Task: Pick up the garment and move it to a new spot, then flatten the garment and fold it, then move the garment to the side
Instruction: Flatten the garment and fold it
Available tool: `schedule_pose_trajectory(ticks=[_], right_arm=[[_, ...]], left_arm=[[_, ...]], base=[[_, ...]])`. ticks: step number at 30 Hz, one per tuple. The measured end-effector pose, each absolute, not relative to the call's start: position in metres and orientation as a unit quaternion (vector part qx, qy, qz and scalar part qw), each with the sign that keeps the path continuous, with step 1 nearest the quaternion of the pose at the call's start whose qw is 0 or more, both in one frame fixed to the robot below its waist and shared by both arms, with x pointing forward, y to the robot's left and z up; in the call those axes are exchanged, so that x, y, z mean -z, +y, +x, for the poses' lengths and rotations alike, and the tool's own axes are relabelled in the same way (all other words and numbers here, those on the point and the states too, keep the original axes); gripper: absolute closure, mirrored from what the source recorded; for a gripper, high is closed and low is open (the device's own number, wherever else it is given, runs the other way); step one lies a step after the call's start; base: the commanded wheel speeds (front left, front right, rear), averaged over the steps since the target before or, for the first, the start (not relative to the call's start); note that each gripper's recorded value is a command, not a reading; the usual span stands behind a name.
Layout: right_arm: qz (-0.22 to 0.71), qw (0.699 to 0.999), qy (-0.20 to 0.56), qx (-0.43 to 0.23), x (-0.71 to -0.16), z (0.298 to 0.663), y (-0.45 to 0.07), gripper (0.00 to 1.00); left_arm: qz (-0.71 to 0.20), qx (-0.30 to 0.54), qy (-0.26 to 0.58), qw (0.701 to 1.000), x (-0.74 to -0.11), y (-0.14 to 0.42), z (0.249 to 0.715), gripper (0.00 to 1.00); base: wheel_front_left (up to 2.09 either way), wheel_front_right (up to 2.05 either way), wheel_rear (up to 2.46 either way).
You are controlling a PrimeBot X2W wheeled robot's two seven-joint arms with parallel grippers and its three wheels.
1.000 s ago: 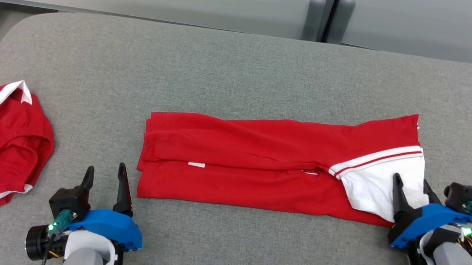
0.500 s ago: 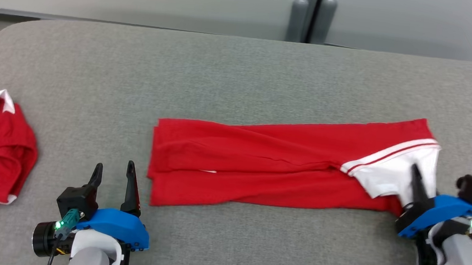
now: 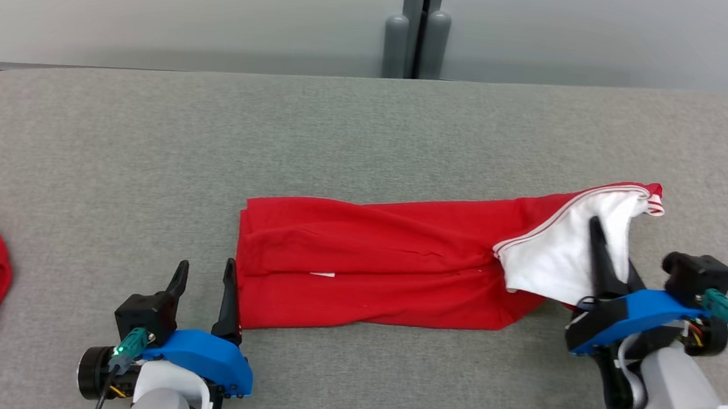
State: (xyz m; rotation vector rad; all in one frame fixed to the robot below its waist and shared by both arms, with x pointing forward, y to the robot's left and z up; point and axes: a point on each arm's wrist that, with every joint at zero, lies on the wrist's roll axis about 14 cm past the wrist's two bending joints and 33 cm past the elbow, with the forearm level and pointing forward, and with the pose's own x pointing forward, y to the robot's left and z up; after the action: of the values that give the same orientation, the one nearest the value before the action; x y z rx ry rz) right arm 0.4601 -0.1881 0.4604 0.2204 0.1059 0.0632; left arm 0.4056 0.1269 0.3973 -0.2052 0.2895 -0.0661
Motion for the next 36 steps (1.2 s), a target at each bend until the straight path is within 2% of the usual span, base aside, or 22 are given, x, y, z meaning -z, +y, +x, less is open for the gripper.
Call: schedule_pose_trajectory(ticks=[6, 7, 12, 17, 22, 23, 24, 30, 36], right_arm=[[0.124, 0.982, 0.045, -0.135, -0.471, 0.463, -0.109, 1.00], [0.124, 0.976, 0.050, -0.171, -0.471, 0.462, -0.082, 1.00], [0.129, 0.957, 0.075, -0.248, -0.463, 0.454, -0.019, 1.00], [0.123, 0.939, 0.097, -0.306, -0.455, 0.449, 0.030, 1.00], [0.115, 0.927, 0.122, -0.336, -0.443, 0.447, 0.061, 1.00], [0.117, 0.925, 0.124, -0.340, -0.441, 0.447, 0.066, 0.53], [0.118, 0.923, 0.122, -0.345, -0.443, 0.448, 0.070, 0.00], [0.146, 0.928, 0.069, -0.335, -0.478, 0.465, 0.069, 0.00], [0.141, 0.958, 0.030, -0.247, -0.487, 0.482, 0.001, 0.00]], left_arm=[[-0.100, 0.009, 0.136, 0.986, -0.404, 0.146, 0.393, 0.00], [-0.101, -0.004, 0.133, 0.986, -0.406, 0.155, 0.386, 0.00], [-0.101, -0.039, 0.134, 0.985, -0.406, 0.178, 0.364, 0.00], [-0.102, -0.074, 0.142, 0.982, -0.400, 0.199, 0.338, 0.00], [-0.104, -0.097, 0.149, 0.979, -0.396, 0.210, 0.323, 0.00], [-0.104, -0.101, 0.152, 0.978, -0.394, 0.211, 0.320, 0.00], [-0.105, -0.105, 0.156, 0.977, -0.392, 0.213, 0.318, 0.00], [-0.105, -0.106, 0.155, 0.977, -0.392, 0.211, 0.323, 0.00], [-0.100, -0.081, 0.146, 0.981, -0.397, 0.198, 0.343, 0.00]], base=[[0.00, 0.00, 0.00], [0.00, 0.00, 0.00], [0.00, 0.00, 0.00], [0.00, 0.00, 0.00], [0.00, 0.00, 0.00], [0.00, 0.00, 0.00], [0.00, 0.00, 0.00], [0.00, 0.00, 0.00], [0.00, 0.00, 0.00]])
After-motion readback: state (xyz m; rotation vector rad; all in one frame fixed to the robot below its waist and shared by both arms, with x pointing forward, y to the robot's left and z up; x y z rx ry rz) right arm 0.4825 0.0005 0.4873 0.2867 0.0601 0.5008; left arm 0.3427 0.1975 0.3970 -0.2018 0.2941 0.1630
